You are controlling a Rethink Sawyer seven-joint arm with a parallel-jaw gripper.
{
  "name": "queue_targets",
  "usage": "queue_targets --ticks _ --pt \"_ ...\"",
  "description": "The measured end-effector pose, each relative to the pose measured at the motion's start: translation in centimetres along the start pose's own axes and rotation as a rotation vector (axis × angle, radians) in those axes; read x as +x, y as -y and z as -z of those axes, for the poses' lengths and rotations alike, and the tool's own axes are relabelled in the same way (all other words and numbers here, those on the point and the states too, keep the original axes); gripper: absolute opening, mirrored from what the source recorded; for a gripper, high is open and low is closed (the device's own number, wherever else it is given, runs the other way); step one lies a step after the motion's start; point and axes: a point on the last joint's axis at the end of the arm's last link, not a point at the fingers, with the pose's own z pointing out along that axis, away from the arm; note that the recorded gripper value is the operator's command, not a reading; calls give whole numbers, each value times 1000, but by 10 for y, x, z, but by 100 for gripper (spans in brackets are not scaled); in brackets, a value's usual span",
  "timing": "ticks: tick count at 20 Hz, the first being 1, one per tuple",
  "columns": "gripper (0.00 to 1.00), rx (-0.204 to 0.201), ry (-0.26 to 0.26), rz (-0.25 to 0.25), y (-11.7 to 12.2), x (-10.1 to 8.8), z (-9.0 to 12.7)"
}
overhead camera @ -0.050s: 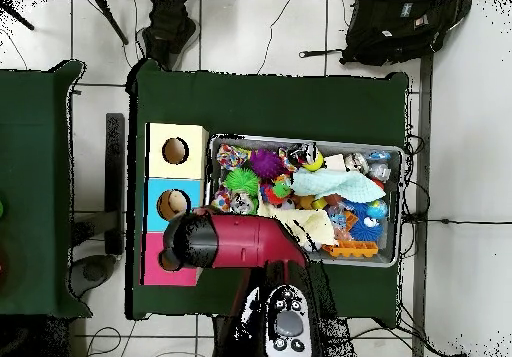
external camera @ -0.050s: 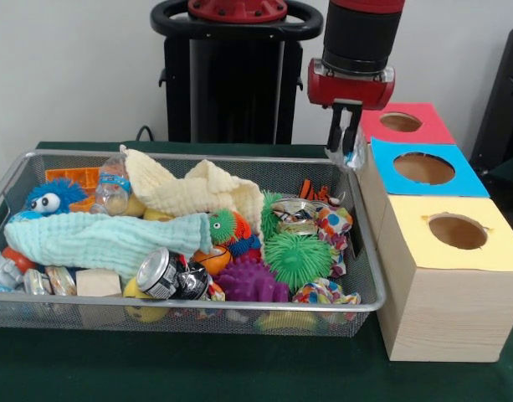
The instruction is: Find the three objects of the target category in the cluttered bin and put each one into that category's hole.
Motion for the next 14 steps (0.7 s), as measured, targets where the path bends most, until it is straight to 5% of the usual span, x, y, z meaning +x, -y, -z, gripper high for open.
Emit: queue_targets --ticks 4,5,14 --pt "0 -3 14 2 -2 -10 3" --pt "100 -8 18 5 -4 -15 5" --pt "100 -20 17 20 -16 -33 11"
